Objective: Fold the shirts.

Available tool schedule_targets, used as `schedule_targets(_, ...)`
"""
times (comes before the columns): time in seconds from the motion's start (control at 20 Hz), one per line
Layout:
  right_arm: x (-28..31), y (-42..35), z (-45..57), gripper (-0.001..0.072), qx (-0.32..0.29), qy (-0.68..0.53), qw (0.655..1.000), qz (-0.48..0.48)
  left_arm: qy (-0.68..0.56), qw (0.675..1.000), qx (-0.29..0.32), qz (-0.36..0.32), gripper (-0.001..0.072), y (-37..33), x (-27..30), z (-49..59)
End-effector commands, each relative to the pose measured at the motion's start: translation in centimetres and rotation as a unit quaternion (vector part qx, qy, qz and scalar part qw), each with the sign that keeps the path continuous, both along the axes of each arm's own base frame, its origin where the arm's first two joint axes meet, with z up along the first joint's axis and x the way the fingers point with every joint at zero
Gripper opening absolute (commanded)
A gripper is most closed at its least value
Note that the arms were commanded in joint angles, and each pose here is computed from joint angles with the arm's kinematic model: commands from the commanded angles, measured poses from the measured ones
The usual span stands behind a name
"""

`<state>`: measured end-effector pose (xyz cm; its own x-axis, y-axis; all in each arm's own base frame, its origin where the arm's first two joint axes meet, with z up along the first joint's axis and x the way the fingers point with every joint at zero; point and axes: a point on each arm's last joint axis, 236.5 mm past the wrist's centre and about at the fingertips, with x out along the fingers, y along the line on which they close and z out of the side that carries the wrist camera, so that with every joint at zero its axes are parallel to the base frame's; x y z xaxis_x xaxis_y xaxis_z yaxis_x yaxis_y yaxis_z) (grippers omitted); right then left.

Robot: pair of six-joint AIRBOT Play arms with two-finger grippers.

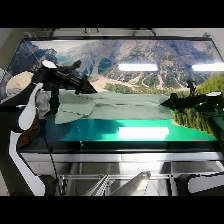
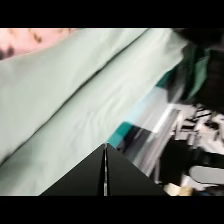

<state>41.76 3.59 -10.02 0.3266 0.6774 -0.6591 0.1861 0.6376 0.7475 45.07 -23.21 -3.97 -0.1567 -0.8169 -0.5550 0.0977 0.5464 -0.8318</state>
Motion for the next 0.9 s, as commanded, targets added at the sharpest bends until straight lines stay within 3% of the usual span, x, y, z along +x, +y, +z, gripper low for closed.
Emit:
schedule_targets(0.0, 0.5, -0.4, 5.3, 0.0016, 0.060, -0.025, 0.998, 0.023, -0.062, 0.995, 0.069, -0.025, -0.0006, -6.3, -0.6, -3.3)
schedule_targets(0.2, 1.0, -2.3, 12.5, 0.0015, 0.068, -0.077, 0.994, 0.045, -0.110, 0.990, 0.083, -0.037, -0.0004, -13.8, -1.8, -4.9)
schedule_targets(0.4, 0.1, -1.8, 18.8, 0.0016, 0.080, -0.109, 0.987, 0.089, -0.076, 0.992, 0.079, -0.056, -0.0004, -19.0, -3.5, -7.2)
schedule_targets(0.55, 0.4, -0.3, 23.5, 0.0016, 0.126, -0.160, 0.975, 0.087, -0.070, 0.992, 0.063, -0.080, -0.0004, -21.2, -4.8, -6.7)
schedule_targets(0.7, -0.2, 3.0, 26.5, 0.0016, 0.149, -0.187, 0.964, 0.115, -0.049, 0.995, -0.049, -0.065, 0.0015, -22.9, -4.7, 0.0)
schedule_targets(0.85, -0.1, 9.5, 26.5, 0.0016, 0.148, -0.181, 0.960, 0.156, -0.056, 0.980, -0.177, -0.065, 0.0014, -19.8, -3.5, 11.0)
